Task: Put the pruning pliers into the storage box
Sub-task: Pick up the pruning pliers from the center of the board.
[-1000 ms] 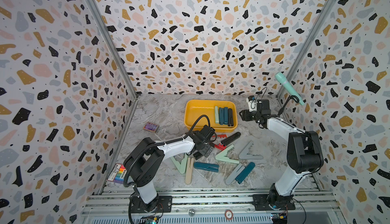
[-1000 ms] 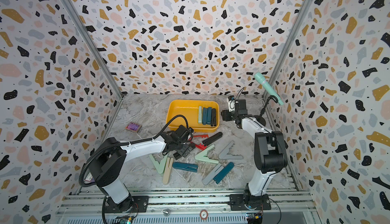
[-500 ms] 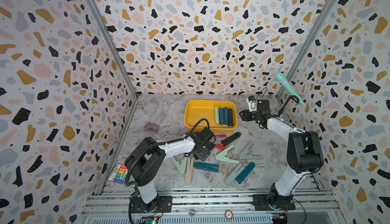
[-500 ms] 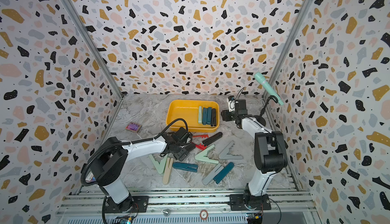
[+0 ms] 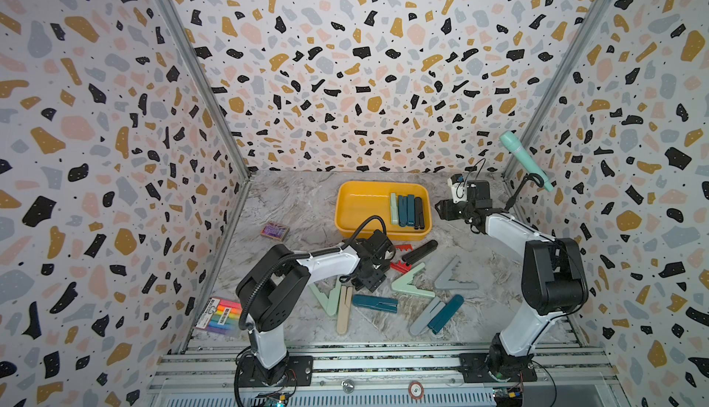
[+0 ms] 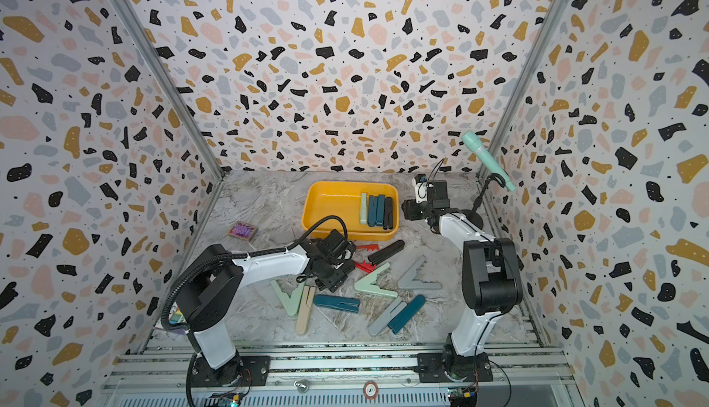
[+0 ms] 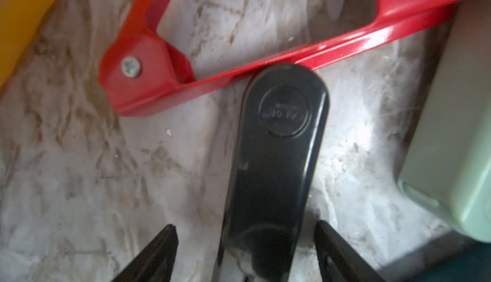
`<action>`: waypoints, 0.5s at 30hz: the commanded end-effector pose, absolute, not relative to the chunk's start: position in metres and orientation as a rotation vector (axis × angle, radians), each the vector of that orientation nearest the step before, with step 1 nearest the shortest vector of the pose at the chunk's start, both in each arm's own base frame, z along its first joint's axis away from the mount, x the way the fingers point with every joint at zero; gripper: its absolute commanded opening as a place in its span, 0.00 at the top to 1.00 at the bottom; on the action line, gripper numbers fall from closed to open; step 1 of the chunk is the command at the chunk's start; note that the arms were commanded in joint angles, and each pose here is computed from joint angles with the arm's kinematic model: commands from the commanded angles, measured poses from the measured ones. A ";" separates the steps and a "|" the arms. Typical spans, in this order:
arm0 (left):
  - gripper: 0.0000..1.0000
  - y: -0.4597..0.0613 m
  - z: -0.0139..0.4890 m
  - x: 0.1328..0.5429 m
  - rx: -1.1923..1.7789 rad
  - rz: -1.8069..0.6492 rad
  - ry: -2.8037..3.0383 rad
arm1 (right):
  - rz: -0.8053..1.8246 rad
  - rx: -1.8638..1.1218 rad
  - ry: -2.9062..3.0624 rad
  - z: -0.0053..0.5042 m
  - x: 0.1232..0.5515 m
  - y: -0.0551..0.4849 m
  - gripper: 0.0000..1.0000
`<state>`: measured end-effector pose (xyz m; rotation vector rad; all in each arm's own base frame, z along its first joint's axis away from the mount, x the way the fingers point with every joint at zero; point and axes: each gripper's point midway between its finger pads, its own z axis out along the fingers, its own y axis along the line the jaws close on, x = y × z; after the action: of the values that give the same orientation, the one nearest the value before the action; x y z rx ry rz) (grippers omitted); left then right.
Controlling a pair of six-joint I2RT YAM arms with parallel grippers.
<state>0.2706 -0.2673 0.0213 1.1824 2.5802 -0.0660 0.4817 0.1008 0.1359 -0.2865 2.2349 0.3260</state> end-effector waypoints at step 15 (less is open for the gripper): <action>0.59 -0.266 0.007 0.260 1.247 -0.087 2.633 | 0.338 -0.262 2.239 0.142 0.480 0.098 0.31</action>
<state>0.2696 -0.2793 0.0193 1.2158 2.5777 -0.1356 0.4821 0.0990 0.1359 -0.2770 2.2361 0.3270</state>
